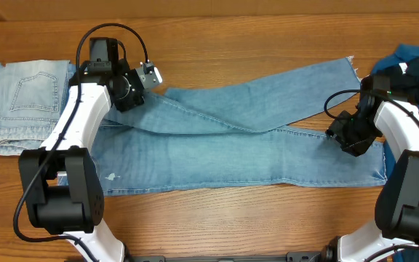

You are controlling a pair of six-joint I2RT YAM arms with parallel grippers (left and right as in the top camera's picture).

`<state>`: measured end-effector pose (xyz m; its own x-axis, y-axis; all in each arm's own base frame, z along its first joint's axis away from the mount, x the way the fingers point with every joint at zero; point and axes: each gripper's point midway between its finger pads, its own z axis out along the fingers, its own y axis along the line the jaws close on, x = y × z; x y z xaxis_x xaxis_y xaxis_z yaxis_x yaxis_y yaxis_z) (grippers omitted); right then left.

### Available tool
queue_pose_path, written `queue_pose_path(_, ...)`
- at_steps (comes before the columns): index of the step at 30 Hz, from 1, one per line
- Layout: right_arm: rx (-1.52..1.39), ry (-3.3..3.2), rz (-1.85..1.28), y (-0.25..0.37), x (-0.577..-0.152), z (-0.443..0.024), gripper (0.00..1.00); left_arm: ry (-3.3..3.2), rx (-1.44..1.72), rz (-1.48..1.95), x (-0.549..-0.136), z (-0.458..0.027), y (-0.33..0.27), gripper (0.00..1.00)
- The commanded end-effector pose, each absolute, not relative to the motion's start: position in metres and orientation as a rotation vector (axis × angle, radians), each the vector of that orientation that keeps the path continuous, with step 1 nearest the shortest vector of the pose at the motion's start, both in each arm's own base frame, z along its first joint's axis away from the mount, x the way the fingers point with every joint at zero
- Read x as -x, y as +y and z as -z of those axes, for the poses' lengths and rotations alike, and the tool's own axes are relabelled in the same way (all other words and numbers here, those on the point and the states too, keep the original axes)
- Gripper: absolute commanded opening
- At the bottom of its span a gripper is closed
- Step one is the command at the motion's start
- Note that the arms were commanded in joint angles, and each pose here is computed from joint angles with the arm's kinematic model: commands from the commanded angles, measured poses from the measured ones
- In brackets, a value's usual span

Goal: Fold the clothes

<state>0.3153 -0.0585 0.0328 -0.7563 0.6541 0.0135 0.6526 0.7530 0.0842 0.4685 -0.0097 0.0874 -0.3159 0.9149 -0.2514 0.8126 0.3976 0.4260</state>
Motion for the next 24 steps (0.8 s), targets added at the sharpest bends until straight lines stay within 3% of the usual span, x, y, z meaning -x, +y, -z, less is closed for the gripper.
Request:
queue_pose_path(1,-1.070,2.898,-0.112,-0.063,-0.324,-0.038,0.56,2.201,-1.487,-0.359,-0.477,-0.092,-0.007,0.17)
queue_pose_path(3,-1.069,2.894,-0.111,-0.063,-0.325,-0.038,0.56,2.210,-1.477,-0.373,-0.479,-0.099,-0.005,0.04)
queue_pose_path(6,-1.067,2.892,-0.108,-0.063,-0.325,-0.038,0.56,2.205,-1.464,-0.376,-0.485,-0.116,-0.005,0.07)
queue_pose_path(7,-1.067,2.892,-0.108,-0.063,-0.325,-0.038,0.56,2.199,-1.457,-0.380,-0.487,-0.122,-0.005,0.37)
queue_pose_path(8,-1.067,2.892,-0.108,-0.063,-0.325,-0.038,0.56,2.206,-1.397,-0.376,-0.492,-0.129,-0.006,0.86)
queue_pose_path(10,-1.065,2.887,-0.110,-0.064,-0.327,-0.038,0.56,2.178,-1.342,-0.301,-0.498,-0.139,-0.017,1.00)
queue_pose_path(14,-1.064,2.886,-0.110,-0.064,-0.327,-0.038,0.56,2.170,-1.297,-0.243,-0.500,-0.141,-0.024,1.00)
queue_pose_path(20,-1.065,2.888,-0.109,-0.064,-0.327,-0.038,0.57,2.139,-1.573,-0.115,-0.466,-0.118,-0.036,1.00)
queue_pose_path(24,-1.069,2.897,-0.108,-0.063,-0.324,-0.038,0.57,2.159,-1.638,-0.090,-0.468,-0.090,-0.035,1.00)
